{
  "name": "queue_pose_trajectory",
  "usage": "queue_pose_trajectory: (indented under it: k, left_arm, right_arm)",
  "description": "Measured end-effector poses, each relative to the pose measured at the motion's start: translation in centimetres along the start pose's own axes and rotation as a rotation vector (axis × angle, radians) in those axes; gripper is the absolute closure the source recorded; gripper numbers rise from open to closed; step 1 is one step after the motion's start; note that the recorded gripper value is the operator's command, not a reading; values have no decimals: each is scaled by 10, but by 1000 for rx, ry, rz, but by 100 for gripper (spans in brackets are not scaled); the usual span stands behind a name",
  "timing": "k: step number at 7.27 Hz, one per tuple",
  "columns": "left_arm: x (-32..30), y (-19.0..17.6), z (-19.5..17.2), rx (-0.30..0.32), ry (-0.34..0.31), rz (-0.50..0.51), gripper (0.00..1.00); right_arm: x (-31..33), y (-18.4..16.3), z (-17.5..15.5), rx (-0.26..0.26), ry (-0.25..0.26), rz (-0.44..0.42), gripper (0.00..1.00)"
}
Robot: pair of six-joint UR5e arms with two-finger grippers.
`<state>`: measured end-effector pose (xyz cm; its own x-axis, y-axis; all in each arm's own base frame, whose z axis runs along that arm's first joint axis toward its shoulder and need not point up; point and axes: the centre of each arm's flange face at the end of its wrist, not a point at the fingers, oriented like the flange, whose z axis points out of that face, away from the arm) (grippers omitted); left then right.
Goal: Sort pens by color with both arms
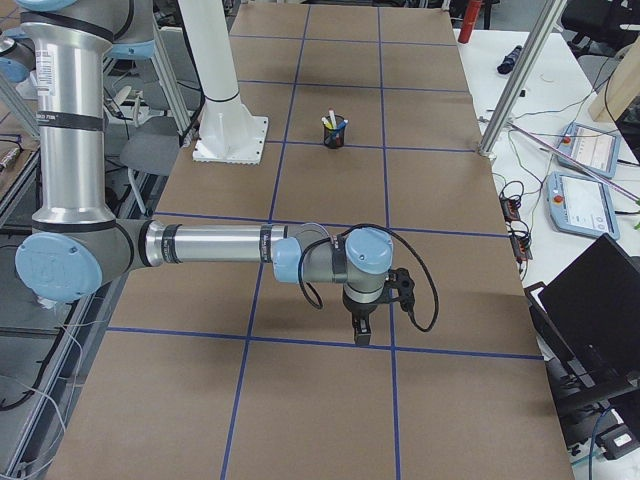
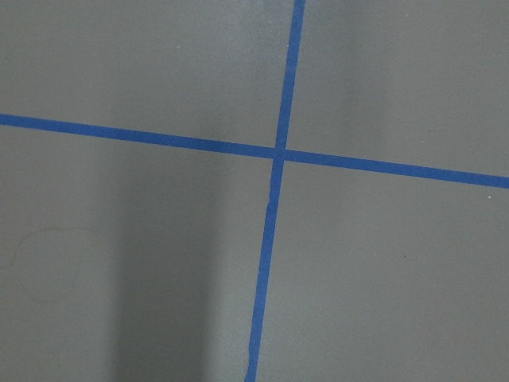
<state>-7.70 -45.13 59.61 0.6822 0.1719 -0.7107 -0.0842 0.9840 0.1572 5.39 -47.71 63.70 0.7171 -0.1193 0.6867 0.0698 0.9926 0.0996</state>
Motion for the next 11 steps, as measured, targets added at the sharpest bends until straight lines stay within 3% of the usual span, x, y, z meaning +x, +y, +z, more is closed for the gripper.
queue_pose_trajectory:
  k: [6, 9, 11]
  left_arm:
    - [23, -12, -22, 47, -5, 45, 0]
    - [39, -22, -36, 89, 7, 87, 0]
    - [50, -25, -46, 150, 7, 140, 0]
  right_arm:
    - [-10, -10, -8, 28, 5, -42, 0]
    - [-45, -36, -9, 58, -1, -139, 0]
    - [-72, -54, -8, 64, -7, -189, 0]
